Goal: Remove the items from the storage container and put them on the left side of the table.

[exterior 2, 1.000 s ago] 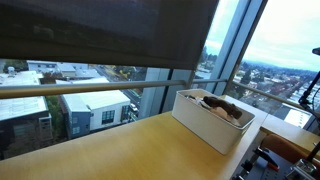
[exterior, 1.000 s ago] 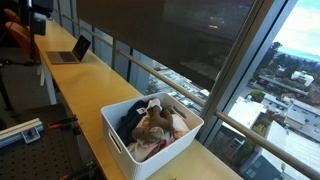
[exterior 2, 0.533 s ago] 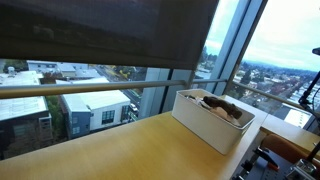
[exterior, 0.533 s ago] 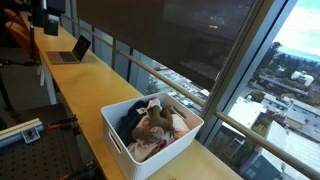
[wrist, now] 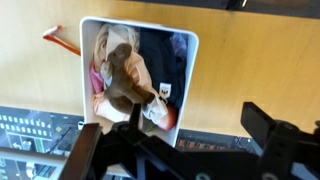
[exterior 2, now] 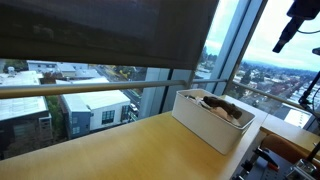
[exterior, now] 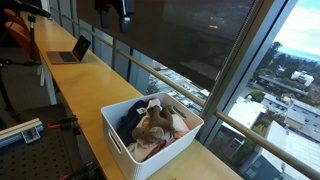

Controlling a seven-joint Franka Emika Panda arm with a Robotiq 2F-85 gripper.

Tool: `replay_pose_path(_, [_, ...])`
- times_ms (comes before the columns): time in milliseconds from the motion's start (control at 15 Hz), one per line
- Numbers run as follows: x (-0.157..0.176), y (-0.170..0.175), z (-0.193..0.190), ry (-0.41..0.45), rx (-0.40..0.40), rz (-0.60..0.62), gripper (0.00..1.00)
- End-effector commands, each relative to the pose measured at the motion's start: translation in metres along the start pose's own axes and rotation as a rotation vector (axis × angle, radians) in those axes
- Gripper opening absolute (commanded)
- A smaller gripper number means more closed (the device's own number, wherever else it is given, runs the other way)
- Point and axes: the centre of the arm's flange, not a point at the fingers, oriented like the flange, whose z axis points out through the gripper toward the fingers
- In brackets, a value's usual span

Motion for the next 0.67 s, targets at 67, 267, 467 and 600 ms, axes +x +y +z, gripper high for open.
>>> replay_pose_path(67, [0.077, 0.041, 0.028, 0.072, 0.001, 0.040, 1.00])
replay_pose_path(267, [0.100, 0.069, 0.067, 0.068, -0.009, 0.076, 1.00])
replay_pose_path(467, [0.113, 0.093, 0.109, 0.039, -0.008, 0.112, 1.00])
replay_pose_path(600, [0.118, 0.105, 0.135, 0.013, -0.002, 0.128, 1.00])
